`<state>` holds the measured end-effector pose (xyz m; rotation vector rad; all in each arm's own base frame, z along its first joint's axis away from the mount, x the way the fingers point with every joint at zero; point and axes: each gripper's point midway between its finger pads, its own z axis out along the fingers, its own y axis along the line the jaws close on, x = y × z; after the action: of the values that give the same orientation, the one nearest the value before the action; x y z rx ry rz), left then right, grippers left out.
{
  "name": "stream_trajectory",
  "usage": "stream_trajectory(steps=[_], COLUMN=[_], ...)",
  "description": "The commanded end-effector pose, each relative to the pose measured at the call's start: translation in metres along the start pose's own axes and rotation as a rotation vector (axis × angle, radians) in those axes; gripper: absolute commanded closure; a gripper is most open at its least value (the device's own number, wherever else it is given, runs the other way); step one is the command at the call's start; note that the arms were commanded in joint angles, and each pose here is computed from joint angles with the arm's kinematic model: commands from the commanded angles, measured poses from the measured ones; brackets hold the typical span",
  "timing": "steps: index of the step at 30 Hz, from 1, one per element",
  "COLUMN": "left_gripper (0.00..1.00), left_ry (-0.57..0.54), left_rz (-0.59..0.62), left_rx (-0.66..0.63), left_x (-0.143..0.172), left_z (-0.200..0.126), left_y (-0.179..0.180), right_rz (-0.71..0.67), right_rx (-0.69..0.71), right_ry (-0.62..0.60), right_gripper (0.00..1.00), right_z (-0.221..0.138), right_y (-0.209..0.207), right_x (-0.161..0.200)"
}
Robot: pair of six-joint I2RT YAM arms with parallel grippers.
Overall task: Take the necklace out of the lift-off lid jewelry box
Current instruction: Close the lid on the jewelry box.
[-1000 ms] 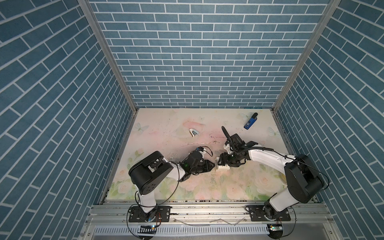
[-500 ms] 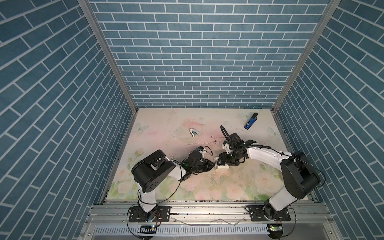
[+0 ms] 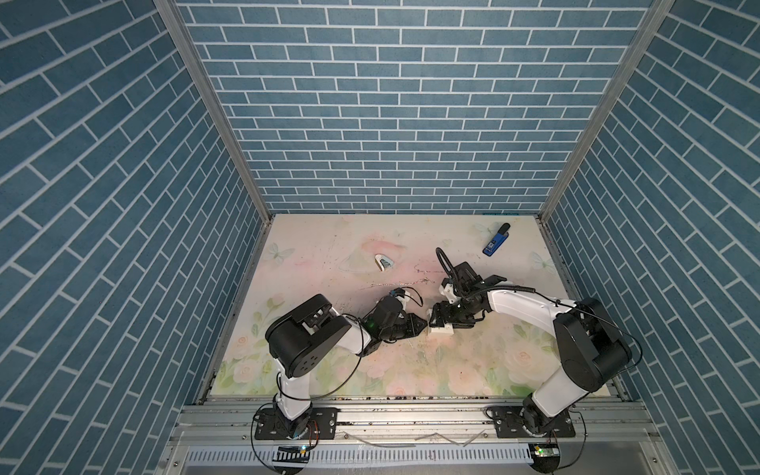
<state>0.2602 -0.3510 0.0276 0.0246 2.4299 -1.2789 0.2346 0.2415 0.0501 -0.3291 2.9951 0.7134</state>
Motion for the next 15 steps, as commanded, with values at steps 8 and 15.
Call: stream_trajectory(steps=[8,15], left_gripper=[0.78,0.78], left_ry=[0.033,0.027], left_rz=[0.019,0.014], left_rx=[0.032,0.032], left_x=[0.01,0.011], left_z=[0.008,0.007], left_y=[-0.009,-0.006], right_rz=[-0.04,0.034], right_rx=[-0.141,-0.189], right_ry=[0.014,-0.014], right_gripper=[0.2,0.18], right_z=[-0.004,-0.01], right_y=[0.031,0.023], right_x=[-0.004,-0.007])
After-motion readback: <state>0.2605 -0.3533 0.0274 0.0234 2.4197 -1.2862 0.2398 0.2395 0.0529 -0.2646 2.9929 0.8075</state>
